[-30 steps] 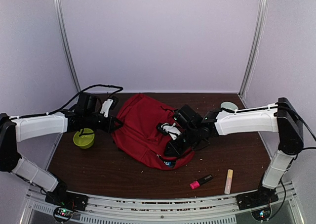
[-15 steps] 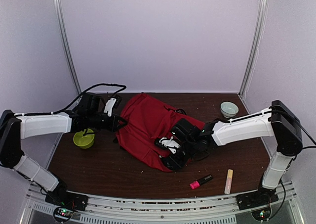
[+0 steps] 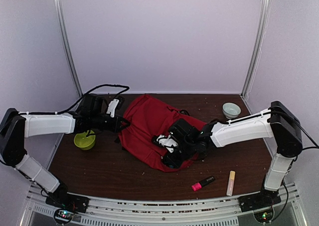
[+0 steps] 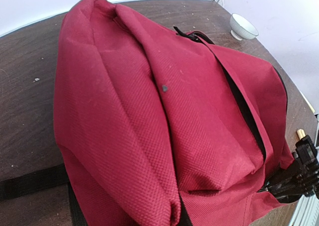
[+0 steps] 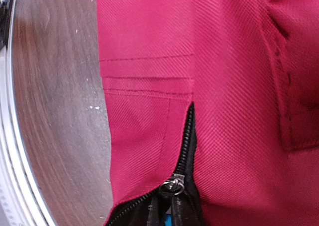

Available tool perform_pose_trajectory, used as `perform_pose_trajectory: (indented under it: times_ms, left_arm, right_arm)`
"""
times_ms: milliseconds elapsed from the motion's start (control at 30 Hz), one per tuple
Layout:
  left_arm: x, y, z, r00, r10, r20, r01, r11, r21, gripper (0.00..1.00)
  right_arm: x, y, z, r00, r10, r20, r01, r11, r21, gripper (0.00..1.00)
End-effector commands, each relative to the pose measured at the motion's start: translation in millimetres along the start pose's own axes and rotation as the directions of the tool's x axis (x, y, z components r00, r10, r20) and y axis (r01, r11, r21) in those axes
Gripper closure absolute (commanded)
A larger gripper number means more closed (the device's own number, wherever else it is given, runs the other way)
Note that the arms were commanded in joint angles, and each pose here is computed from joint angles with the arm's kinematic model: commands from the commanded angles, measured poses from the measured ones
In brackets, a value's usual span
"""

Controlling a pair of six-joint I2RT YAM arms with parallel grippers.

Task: Pack the student bag
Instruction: Grab the largest pocket of the student bag.

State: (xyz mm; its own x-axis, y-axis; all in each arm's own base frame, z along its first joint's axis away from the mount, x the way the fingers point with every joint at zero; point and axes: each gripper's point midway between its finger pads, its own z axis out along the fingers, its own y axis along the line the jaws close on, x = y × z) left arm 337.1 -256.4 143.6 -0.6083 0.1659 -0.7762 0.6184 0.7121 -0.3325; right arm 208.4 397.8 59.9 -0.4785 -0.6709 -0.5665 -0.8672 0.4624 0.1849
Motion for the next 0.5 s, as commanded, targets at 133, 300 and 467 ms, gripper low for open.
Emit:
perform_pose_trajectory:
  times_ms: [133,300,467]
  left_arm:
    - [-40,-21,-1,0.99,0.081,0.114,-0.088,0.994,0.066,1.0]
    - [-41,-17,0,0.99,0.087,0.113,-0.093,0.995,0.042,1.0]
    - [-41,-9,2,0.99,0.104,0.092,-0.104,0.995,0.003,1.0]
  right_arm:
    - [-23,2,-24,0.997,-0.043,0.062,0.041,0.999,0.035,1.0]
    - [-16,-4,-38,0.999,-0.026,0.048,0.023,0.997,0.079,1.0]
    - [14,-9,-42,0.999,0.038,-0.002,-0.038,0.997,0.074,1.0]
